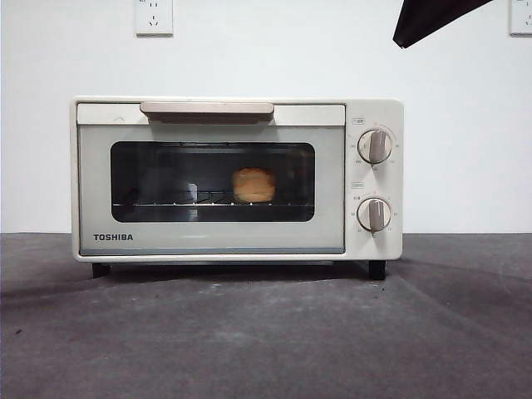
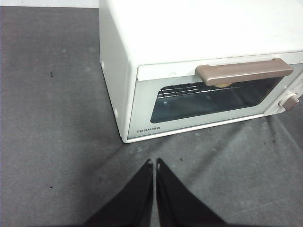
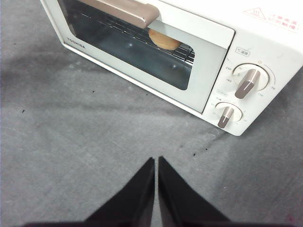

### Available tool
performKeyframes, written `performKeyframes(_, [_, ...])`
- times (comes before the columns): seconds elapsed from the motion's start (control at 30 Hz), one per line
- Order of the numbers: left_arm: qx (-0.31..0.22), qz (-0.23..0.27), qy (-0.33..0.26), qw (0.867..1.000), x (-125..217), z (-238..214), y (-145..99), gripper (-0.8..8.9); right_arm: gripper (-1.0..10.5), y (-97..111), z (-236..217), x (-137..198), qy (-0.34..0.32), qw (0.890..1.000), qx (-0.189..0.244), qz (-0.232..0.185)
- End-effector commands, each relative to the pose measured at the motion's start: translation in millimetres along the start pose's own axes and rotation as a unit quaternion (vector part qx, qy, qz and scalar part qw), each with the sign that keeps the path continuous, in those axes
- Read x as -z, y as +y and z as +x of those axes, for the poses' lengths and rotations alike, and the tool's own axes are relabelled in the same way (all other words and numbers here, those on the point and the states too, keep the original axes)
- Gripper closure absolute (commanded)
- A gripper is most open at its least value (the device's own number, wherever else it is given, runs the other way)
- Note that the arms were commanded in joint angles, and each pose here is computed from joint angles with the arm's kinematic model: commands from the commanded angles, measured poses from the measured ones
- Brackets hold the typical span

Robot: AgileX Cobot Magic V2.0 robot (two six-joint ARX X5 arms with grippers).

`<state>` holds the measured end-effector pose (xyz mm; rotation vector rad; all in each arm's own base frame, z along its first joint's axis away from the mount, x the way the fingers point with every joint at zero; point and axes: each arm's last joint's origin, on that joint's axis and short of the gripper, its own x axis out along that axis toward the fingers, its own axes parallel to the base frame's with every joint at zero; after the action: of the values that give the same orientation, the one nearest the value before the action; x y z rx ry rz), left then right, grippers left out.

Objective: The left arm flap open the oven, the right arm pick bread and place it into oven, the left arm flap close the oven

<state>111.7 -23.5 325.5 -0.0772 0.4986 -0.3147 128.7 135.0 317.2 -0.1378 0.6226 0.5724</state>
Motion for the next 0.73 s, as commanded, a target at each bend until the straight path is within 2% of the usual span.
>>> performKeyframes(0.03, [0.000,0.008,-0.009,1.000,-5,-3,-1,7.94,9.4,2,1,-2,-0.003,1.000,-0.004,0.004])
performKeyframes(0.3, [0.000,0.009,-0.013,1.000,-5,-5,-1,7.94,9.4,2,1,-2,-0.003,1.000,-0.004,0.004])
performKeyframes(0.47, [-0.014,0.061,-0.070,0.996,-4,-22,-2,7.94,9.4,2,1,-2,-0.003,1.000,-0.004,0.004])
performKeyframes(0.57, [-0.028,0.081,-0.153,0.984,-4,-30,-1,7.94,9.4,2,1,-2,-0.003,1.000,-0.004,0.004])
performKeyframes(0.73, [-0.064,0.135,-0.258,0.955,15,-29,5,7.94,9.4,2,1,-2,-0.003,1.000,-0.004,0.004])
